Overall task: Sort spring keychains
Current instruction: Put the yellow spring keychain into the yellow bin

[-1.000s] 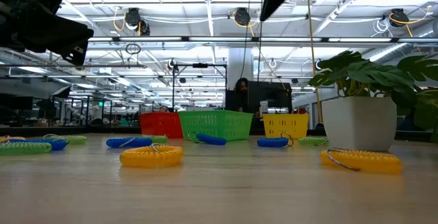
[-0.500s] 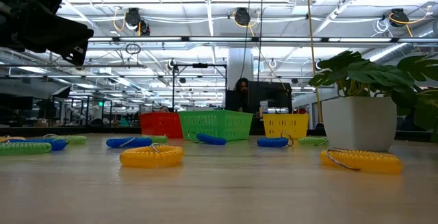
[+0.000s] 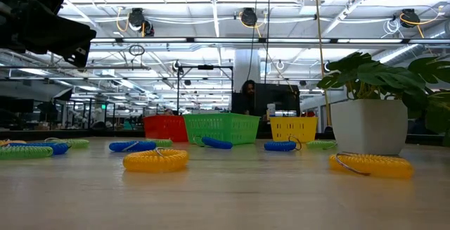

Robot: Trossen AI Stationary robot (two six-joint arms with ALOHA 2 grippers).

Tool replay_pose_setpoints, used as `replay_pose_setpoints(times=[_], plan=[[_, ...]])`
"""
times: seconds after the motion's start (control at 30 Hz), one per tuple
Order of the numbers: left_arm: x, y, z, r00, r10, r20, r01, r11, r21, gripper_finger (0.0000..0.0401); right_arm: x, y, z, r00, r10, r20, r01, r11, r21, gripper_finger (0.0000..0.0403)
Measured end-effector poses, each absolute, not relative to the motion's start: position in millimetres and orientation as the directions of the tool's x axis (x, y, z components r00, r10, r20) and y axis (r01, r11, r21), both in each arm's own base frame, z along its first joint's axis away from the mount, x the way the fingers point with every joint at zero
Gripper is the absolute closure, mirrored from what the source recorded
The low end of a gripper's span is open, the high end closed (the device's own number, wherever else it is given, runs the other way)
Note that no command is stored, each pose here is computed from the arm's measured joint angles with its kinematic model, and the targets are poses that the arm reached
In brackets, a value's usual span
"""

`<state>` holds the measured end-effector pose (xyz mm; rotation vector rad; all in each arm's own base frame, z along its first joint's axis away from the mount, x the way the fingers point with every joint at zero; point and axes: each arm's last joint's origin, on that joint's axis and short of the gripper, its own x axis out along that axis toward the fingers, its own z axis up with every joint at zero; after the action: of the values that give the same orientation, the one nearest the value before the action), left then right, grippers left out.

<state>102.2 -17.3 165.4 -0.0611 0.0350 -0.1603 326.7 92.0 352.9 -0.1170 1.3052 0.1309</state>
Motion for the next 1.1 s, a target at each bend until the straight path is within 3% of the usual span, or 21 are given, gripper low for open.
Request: replay_pose_setpoints(times=[0.7, 1.1], plan=[[102.2, -17.3, 165.4, 0.987, -0.161, -0.030, 0.158, 0.985, -0.064, 0.0334, 364.3, 134.8, 283.2, 0.108, 0.016, -0.994, -0.284, 0.959, -0.015, 0.0239], [102.2, -17.3, 165.4, 0.987, -0.161, -0.030, 0.158, 0.985, -0.064, 0.0334, 367.1, 164.8, 241.6, 0.090, -0.044, -0.995, -0.355, 0.932, -0.073, 0.0245]])
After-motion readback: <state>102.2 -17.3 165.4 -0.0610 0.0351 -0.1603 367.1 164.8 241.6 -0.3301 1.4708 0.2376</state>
